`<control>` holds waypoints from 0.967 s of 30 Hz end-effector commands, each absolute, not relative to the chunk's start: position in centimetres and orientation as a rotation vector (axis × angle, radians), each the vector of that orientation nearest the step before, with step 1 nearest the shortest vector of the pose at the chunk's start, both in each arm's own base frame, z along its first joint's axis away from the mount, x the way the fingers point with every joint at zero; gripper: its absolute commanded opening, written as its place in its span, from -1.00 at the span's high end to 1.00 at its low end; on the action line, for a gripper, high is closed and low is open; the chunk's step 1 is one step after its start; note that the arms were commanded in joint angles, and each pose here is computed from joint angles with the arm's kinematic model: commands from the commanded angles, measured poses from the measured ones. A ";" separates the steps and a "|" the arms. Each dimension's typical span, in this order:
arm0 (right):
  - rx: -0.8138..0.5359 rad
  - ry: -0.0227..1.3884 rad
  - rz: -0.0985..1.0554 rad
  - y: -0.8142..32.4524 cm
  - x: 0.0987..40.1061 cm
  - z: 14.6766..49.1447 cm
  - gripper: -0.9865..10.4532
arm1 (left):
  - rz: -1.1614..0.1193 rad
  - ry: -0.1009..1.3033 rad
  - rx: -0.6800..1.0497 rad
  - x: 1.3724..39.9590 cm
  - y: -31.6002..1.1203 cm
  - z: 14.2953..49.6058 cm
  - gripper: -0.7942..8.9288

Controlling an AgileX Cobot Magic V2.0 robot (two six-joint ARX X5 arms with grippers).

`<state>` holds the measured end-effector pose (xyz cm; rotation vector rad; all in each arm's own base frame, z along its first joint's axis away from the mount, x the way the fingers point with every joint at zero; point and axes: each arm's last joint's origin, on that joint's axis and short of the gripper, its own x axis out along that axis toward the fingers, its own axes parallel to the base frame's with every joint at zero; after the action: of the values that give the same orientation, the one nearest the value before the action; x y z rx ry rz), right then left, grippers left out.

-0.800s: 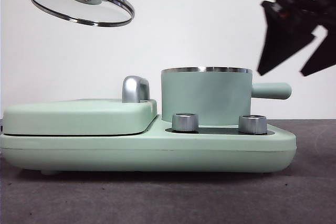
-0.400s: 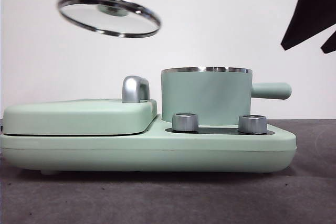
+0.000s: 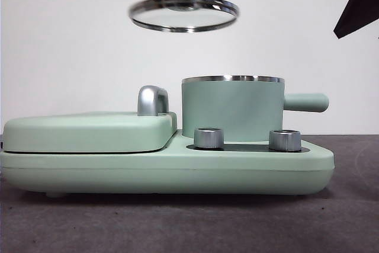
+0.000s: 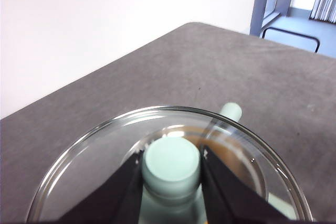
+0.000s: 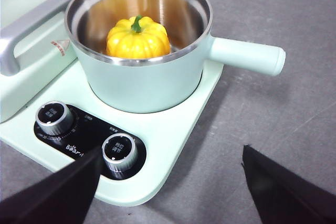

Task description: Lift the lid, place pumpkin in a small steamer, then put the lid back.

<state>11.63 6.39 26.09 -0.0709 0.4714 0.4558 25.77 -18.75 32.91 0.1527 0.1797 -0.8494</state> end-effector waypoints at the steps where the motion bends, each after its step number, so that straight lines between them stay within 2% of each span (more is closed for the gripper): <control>1: -0.064 0.468 0.457 6.4 11.5 26.2 0.11 | -0.863 0.141 0.110 26.5 -20.0 33.1 0.82; 14: -0.064 0.478 0.459 6.4 11.5 26.1 0.11 | -0.909 0.157 0.112 29.5 -24.5 31.5 0.82; 29: -0.064 0.478 0.458 6.4 11.5 26.1 0.11 | -0.912 0.127 0.148 30.8 -25.6 29.4 0.82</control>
<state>11.50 6.32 26.04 -0.0718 0.4791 0.4554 30.65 -24.93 28.66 0.1472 0.1821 -0.9036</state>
